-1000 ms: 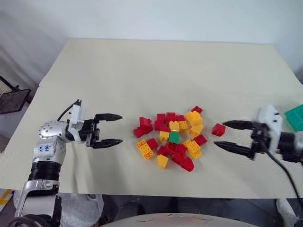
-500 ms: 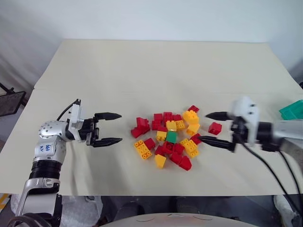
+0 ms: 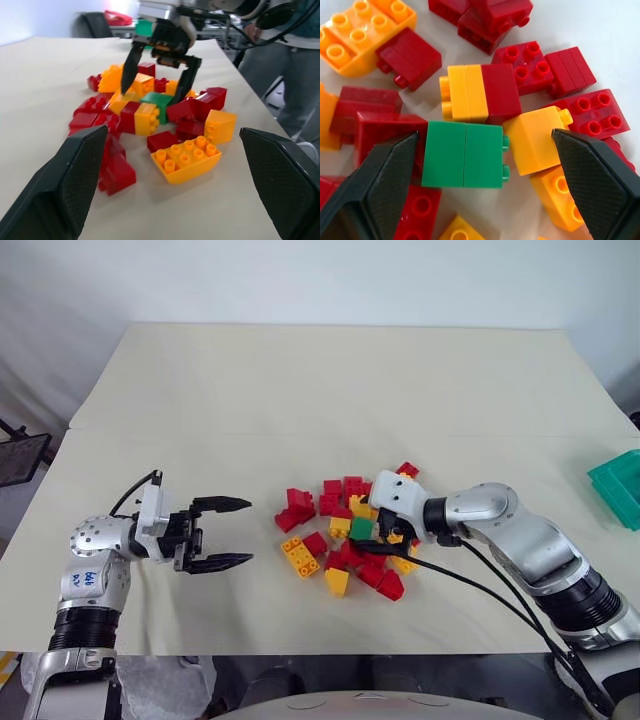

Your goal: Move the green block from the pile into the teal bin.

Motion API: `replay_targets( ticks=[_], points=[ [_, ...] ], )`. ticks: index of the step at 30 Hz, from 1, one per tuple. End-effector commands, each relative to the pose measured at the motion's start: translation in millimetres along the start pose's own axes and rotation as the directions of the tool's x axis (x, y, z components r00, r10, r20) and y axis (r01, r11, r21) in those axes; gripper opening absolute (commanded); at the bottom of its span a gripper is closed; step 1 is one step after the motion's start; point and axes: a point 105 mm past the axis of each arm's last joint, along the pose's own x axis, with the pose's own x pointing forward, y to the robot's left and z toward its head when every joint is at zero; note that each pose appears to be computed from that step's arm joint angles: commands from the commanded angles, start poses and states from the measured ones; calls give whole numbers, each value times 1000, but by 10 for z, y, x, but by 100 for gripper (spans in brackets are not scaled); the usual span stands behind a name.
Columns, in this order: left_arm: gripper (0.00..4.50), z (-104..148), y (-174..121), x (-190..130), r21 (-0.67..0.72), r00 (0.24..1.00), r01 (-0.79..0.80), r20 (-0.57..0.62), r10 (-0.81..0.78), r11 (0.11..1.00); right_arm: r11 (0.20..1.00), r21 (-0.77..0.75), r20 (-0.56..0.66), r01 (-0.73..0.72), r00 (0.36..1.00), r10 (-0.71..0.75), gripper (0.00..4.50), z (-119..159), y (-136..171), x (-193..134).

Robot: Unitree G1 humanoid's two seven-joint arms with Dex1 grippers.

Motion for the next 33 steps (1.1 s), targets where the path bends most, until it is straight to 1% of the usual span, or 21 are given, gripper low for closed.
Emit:
replay_targets(
  ticks=[1,5,9,14,17,19,20,21,23,25,27,30,33],
  points=[
    [450,105,-9,-29,39,1000,-9,14,8,999,1000,7,-72,-26,997,27,443,-122,64,-31],
    [450,110,-6,-29,42,1000,-25,20,24,999,999,38,-90,-38,995,41,443,-146,110,-75],
    [450,103,-10,1,42,1000,-21,23,20,999,997,49,-72,-58,996,61,443,-110,153,5],
    [450,110,26,24,49,1000,-18,27,17,999,996,70,-61,-60,996,64,443,-80,129,88],
    [450,106,28,28,50,1000,-15,28,14,999,996,80,-29,-46,998,49,392,-18,97,97],
    [450,106,27,35,51,999,-13,30,11,999,995,87,-5,-43,999,44,332,34,87,67],
    [450,106,26,40,51,999,-11,30,9,999,995,91,4,-38,999,38,291,54,76,49],
    [450,107,24,53,51,999,-6,34,4,999,995,93,11,-29,1000,28,271,68,59,19],
    [450,105,19,69,50,999,1,38,-3,999,995,95,17,-15,1000,14,214,80,38,-18],
    [450,100,10,105,48,999,14,42,-16,999,995,97,32,13,999,-16,213,97,-4,-79],
    [450,104,7,176,44,998,33,49,-35,998,990,121,108,77,990,-90,213,197,-108,-196],
    [450,136,27,333,41,995,77,61,-80,996,964,185,150,190,964,-219,213,222,-275,-444],
    [450,204,100,559,35,991,111,74,-113,993,897,286,193,336,897,-397,213,212,-472,-793]
  ],
)
